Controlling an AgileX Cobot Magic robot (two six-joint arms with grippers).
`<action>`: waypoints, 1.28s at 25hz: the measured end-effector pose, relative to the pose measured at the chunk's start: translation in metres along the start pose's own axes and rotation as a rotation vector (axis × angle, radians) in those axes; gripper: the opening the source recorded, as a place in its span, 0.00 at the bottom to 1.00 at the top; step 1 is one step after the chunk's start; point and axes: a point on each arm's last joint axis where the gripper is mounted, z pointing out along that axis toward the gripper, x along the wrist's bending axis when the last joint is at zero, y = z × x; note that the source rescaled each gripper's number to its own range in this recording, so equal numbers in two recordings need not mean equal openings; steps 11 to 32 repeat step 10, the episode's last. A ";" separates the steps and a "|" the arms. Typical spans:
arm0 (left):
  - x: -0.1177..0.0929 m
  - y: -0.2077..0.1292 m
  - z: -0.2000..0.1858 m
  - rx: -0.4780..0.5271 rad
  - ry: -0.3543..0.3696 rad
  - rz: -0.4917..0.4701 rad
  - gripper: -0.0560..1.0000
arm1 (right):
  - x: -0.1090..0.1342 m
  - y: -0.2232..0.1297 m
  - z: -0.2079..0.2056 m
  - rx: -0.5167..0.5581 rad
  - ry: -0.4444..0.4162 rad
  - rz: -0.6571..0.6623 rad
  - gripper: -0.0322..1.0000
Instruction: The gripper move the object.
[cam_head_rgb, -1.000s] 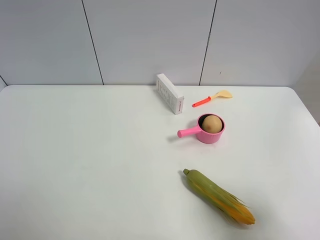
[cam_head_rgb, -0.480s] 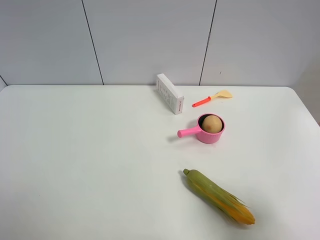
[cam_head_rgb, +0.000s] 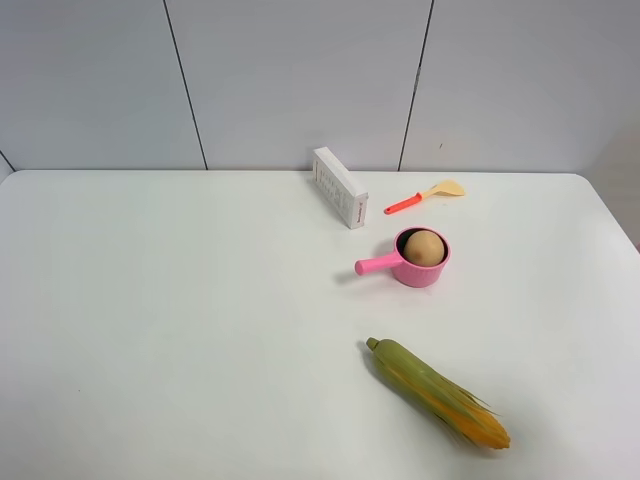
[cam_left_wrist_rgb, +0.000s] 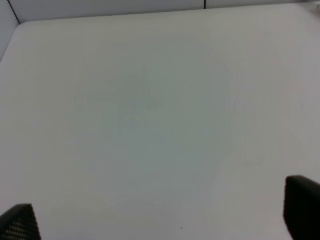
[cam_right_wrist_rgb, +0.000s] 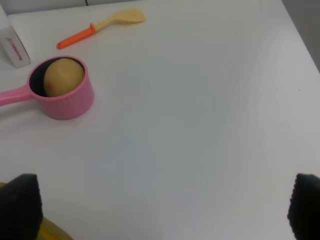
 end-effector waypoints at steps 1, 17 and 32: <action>0.000 0.000 0.000 0.000 0.000 0.000 1.00 | 0.000 0.000 0.000 0.000 0.000 0.000 1.00; 0.000 0.000 0.000 0.000 0.000 0.000 1.00 | 0.000 0.000 0.000 0.000 0.000 0.000 1.00; 0.000 0.000 0.000 0.000 0.000 0.000 1.00 | 0.000 0.000 0.000 0.000 0.000 0.000 1.00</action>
